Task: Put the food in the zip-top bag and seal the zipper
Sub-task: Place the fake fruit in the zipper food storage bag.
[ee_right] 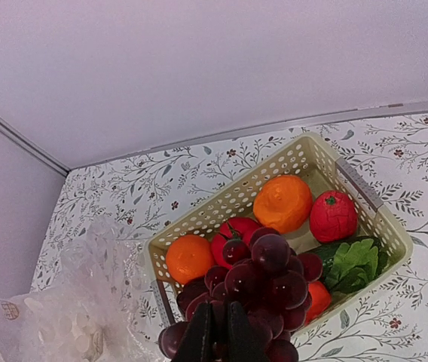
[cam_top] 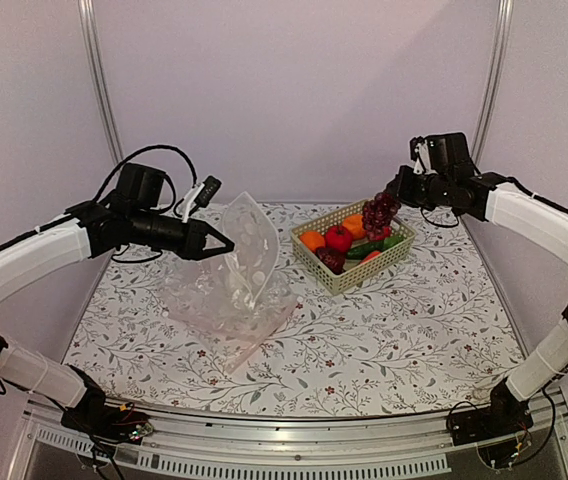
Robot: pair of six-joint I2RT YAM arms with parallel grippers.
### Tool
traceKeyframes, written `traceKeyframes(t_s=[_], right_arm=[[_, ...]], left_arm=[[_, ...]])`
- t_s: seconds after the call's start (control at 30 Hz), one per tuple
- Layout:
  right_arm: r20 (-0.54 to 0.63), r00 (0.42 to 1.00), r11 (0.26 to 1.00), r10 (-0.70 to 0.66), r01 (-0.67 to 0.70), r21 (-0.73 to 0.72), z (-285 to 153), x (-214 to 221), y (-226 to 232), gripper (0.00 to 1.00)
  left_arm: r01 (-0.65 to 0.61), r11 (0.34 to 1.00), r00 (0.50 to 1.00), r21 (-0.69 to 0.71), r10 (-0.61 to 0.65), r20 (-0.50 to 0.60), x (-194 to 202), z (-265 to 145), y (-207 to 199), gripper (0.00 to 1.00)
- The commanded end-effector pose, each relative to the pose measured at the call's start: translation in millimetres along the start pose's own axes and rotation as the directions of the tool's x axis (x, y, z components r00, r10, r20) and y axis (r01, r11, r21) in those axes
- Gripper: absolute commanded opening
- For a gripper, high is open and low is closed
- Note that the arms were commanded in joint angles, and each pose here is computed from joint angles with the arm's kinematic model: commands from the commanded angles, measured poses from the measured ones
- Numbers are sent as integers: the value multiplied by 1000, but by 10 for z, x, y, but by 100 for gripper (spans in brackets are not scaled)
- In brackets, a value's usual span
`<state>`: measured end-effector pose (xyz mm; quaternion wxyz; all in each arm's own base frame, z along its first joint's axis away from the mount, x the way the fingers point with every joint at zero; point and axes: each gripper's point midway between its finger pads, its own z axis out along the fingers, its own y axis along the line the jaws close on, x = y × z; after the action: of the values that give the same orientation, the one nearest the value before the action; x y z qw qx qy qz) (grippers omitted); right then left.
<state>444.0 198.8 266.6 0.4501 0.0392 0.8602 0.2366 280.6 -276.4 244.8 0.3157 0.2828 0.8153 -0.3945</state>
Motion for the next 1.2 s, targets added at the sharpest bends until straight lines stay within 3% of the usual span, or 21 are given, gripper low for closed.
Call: traceKeyframes(t_s=[0.0,0.57,1.17], right_arm=[[50,997,996,-56,60,-63,-298,-145,240,7],[141,959,950,-246,268,-162,-1261,-274,755,9],[95,899,808,-428,428,-405,-1729,209,1664,10]], left_arm=[[16,1000,1000,5,-16,-26,101,67,31,0],[6,1000,1000,7,-6,-23,100,81,15,0],[-38,998,997,45,40,-61,192,175,-160,0]])
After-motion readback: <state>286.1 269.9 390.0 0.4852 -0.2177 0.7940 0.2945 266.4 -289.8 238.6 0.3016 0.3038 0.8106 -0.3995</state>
